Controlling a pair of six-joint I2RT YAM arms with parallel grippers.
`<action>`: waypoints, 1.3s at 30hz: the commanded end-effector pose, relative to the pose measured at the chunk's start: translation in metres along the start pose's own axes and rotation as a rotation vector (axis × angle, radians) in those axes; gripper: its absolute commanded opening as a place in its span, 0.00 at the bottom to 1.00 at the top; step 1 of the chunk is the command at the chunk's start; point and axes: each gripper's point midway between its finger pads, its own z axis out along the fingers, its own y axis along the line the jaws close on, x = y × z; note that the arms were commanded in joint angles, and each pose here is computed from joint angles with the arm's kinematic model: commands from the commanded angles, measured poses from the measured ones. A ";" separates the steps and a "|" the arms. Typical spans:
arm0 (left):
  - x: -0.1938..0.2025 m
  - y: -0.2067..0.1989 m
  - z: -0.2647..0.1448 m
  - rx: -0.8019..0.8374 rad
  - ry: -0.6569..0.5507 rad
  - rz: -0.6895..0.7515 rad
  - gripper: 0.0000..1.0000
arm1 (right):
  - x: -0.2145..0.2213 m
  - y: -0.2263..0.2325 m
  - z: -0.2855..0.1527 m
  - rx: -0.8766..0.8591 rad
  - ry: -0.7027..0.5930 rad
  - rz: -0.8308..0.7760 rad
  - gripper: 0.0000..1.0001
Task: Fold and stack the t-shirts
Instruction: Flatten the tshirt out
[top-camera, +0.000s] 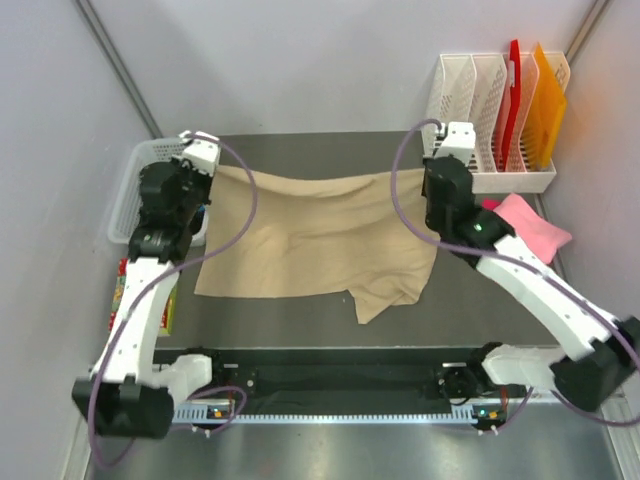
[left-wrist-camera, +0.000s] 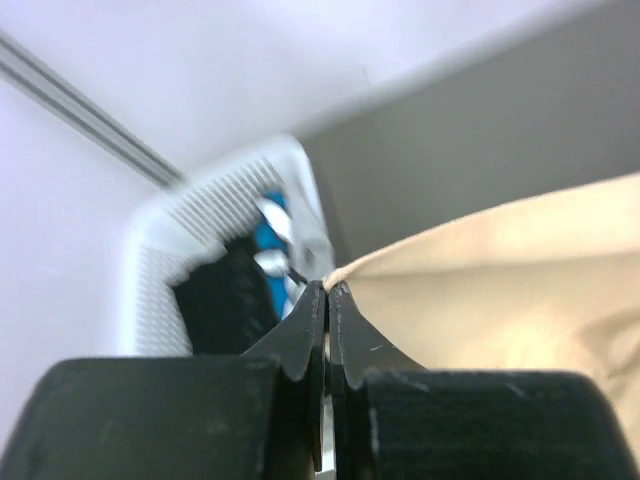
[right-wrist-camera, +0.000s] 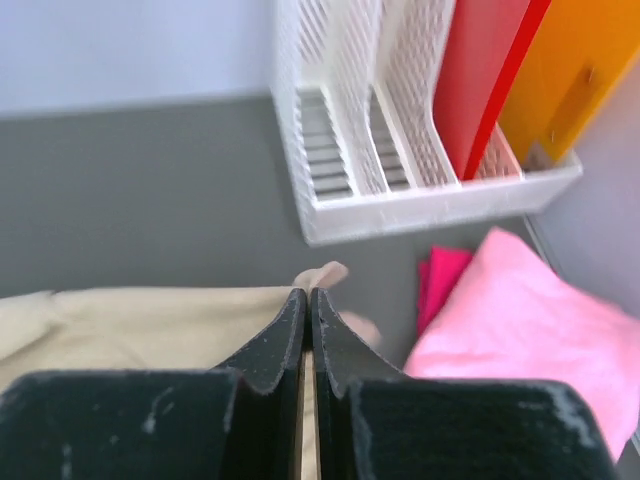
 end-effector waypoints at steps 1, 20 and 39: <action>-0.115 0.030 -0.099 -0.083 -0.339 -0.091 0.00 | -0.113 -0.039 -0.107 0.040 -0.308 0.189 0.00; -0.132 0.045 -0.171 -0.157 -0.362 -0.086 0.00 | -0.208 -0.130 -0.213 0.077 -0.401 0.290 0.00; 0.004 0.031 0.023 -0.160 0.034 0.032 0.00 | -0.008 -0.019 0.059 0.134 0.042 0.013 0.00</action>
